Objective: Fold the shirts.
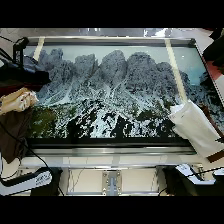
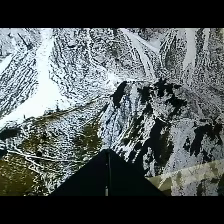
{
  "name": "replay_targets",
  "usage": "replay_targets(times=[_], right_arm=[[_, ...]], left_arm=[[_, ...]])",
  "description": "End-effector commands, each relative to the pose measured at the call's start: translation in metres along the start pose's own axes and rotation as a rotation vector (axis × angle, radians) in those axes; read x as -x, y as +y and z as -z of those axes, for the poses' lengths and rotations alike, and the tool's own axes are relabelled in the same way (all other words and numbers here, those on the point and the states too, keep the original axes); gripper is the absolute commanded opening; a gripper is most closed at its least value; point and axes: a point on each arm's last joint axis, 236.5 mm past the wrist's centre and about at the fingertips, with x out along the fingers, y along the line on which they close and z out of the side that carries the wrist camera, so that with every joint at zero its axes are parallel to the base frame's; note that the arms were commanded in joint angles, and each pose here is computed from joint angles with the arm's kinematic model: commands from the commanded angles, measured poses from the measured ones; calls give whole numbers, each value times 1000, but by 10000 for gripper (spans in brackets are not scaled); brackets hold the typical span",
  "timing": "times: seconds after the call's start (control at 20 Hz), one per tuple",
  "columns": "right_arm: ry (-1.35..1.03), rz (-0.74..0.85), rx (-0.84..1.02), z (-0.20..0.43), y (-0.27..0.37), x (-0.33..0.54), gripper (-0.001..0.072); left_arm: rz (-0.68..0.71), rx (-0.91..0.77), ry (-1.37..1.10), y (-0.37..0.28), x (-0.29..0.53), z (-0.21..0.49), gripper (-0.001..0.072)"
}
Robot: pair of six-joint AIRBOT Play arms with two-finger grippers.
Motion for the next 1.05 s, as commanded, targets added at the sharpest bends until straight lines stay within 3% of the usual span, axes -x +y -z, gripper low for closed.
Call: replay_targets(times=[0.0, 0.2, 0.25, 0.3, 0.35, 0.5, 0.75, 1.0], right_arm=[[-67, -147, -123, -15, 23, 27, 513], [-349, -683, 27, -59, 172, 143, 480], [-382, -766, 147, -50, 207, 163, 343], [-380, -827, 283, -29, 240, 174, 131], [-354, -865, 404, -5, 267, 176, 24], [-197, -894, 749, 80, 323, 157, 16], [-42, -709, 1204, 188, 344, 103, 16], [22, -755, 1413, 260, 357, 103, 16]], left_arm=[[-1, 4, 1, 0, 0, 0, 12], [0, 4, 1, 1, 0, 0, 12], [0, 4, 2, 1, 0, 0, 12], [-1, 4, 2, 1, 0, 0, 12], [0, 4, 1, 0, 0, 0, 12], [-1, 4, 1, 1, 0, 0, 12], [-1, 4, 1, 1, 0, 0, 12], [-1, 4, 1, 1, 0, 0, 12]])
